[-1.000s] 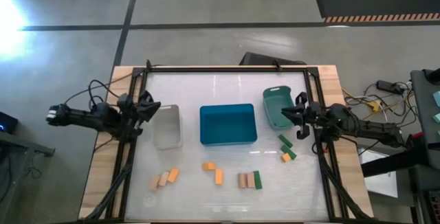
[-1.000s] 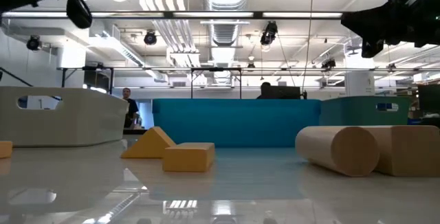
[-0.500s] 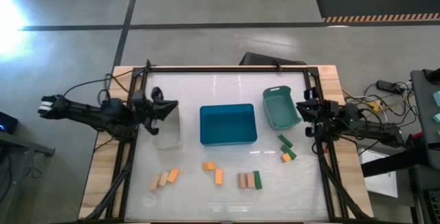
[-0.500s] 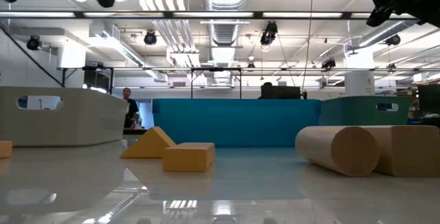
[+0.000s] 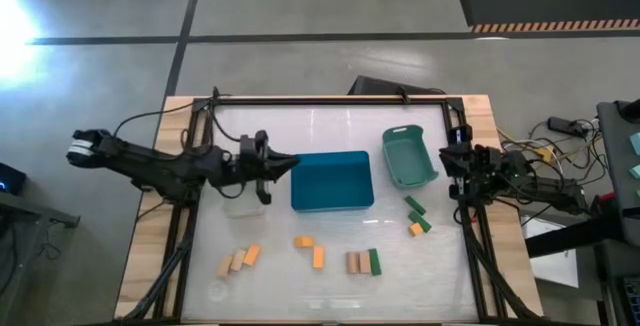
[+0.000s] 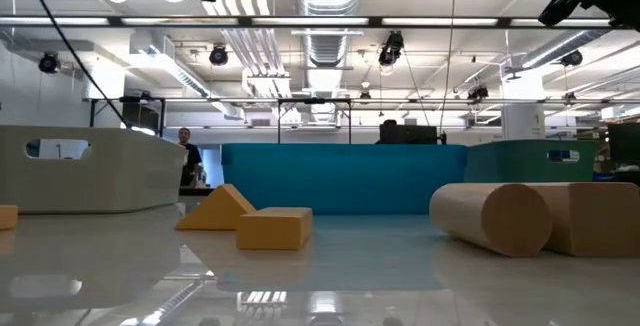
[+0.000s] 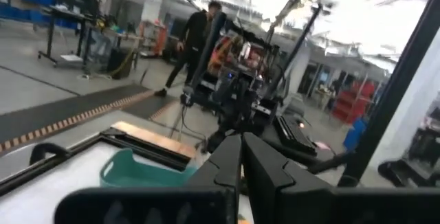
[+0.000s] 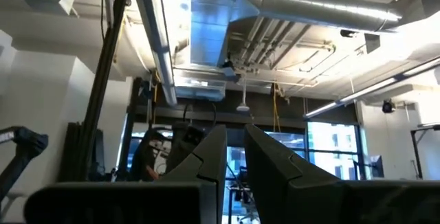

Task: Sort & place blocks by color
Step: Put the yellow block into the blue bin

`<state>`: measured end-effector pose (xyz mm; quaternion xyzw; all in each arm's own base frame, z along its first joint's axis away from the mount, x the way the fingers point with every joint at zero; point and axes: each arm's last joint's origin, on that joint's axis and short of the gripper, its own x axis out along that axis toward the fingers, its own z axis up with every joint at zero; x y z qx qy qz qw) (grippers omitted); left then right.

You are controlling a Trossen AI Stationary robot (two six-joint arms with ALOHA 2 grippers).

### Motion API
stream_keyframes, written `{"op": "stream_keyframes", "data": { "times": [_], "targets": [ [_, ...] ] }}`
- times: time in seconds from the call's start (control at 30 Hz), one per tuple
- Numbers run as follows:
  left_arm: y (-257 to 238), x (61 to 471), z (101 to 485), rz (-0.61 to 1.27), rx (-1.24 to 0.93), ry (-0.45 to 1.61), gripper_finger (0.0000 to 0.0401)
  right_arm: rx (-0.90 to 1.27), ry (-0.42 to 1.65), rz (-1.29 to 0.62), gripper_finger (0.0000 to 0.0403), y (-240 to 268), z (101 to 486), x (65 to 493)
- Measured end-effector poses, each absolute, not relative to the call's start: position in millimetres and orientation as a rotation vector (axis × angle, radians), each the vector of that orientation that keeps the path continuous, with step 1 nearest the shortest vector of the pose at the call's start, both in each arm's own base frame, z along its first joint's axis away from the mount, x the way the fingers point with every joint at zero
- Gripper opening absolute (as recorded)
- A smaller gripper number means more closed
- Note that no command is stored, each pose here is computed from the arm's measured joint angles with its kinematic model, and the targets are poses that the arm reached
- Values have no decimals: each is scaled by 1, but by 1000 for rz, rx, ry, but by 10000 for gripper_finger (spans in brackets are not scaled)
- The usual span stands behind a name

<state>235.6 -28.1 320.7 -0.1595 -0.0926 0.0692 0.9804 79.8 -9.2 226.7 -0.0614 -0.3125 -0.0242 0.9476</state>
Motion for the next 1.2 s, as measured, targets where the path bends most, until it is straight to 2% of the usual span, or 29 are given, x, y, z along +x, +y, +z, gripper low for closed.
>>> {"op": "stream_keyframes", "data": {
  "times": [0.37,0.5,0.77,0.97,1.2],
  "targets": [
    [-38,273,319,139,-332,108,0,-127,-612,-1,43,-8,235,83],
    [-45,276,326,137,-355,203,0,-135,-614,-11,43,-9,236,83],
    [-81,282,326,74,-254,494,0,-150,-614,-19,43,-9,236,83],
    [-114,292,305,3,-107,712,0,-146,-612,-28,43,-9,236,83],
    [-143,310,262,-39,-29,864,0,-140,-605,-45,43,-10,235,84]
  ]
}}
